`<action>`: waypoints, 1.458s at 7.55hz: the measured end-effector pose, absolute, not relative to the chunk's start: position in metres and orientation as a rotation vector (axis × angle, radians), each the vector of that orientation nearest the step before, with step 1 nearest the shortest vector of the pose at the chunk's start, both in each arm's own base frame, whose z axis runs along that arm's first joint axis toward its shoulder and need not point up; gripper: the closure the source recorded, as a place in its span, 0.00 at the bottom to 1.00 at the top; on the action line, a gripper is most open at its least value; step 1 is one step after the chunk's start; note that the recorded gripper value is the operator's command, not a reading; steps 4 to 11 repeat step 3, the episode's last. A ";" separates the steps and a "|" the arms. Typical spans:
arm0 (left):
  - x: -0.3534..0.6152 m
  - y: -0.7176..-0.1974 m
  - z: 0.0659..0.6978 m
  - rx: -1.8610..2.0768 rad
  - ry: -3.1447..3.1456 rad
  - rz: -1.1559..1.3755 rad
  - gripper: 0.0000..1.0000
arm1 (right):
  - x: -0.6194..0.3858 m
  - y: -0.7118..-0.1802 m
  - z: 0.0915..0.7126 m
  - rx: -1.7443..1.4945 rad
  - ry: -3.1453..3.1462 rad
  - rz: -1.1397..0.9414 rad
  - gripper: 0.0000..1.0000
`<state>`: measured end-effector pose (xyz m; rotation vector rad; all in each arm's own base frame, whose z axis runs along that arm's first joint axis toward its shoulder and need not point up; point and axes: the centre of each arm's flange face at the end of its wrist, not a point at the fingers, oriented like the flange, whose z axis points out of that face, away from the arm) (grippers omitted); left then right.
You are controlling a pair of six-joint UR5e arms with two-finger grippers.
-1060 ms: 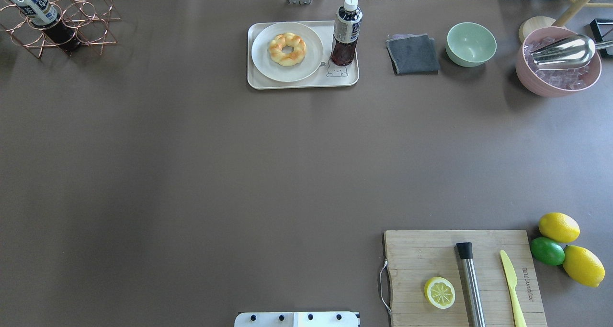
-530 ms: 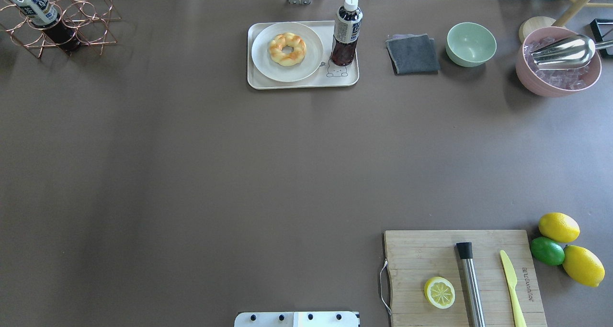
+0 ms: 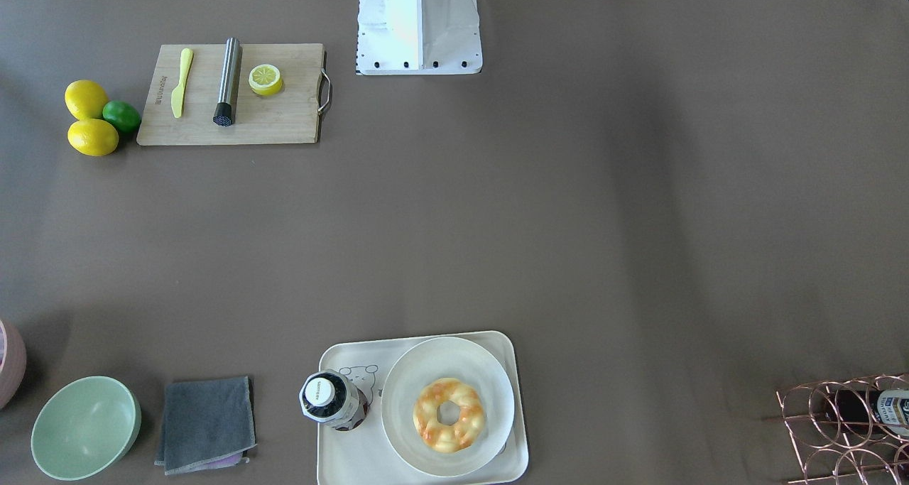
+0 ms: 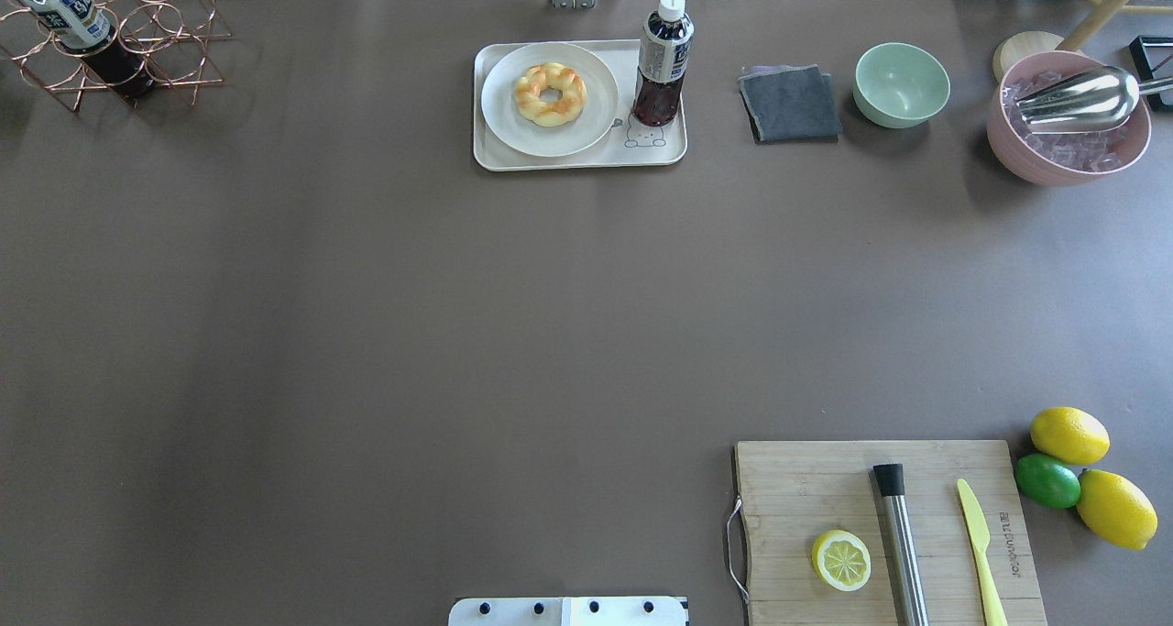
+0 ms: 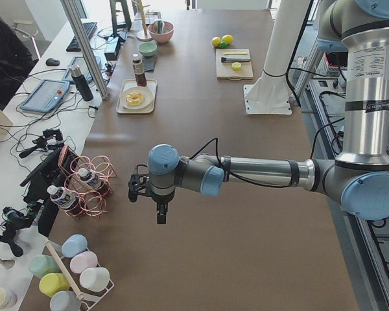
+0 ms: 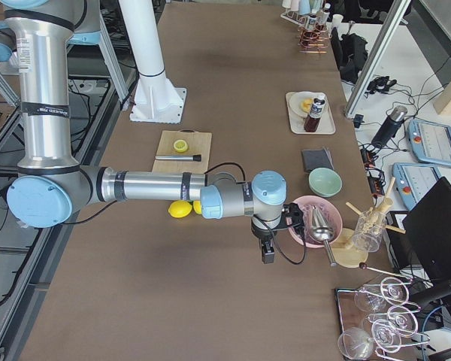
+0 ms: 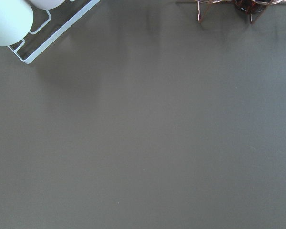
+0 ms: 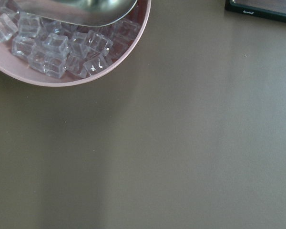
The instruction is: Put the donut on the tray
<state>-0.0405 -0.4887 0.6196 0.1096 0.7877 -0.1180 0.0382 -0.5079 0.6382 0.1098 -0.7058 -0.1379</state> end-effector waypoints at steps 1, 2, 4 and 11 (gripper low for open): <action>-0.042 -0.488 0.620 0.112 0.787 -0.100 0.02 | 0.038 -0.511 0.634 0.101 -0.712 -0.135 0.00; -0.042 -0.489 0.621 0.112 0.786 -0.089 0.02 | 0.037 -0.513 0.632 0.097 -0.714 -0.134 0.00; -0.042 -0.489 0.621 0.113 0.786 -0.083 0.02 | 0.037 -0.517 0.630 0.097 -0.714 -0.134 0.00; -0.042 -0.489 0.621 0.113 0.786 -0.083 0.02 | 0.037 -0.517 0.630 0.097 -0.714 -0.134 0.00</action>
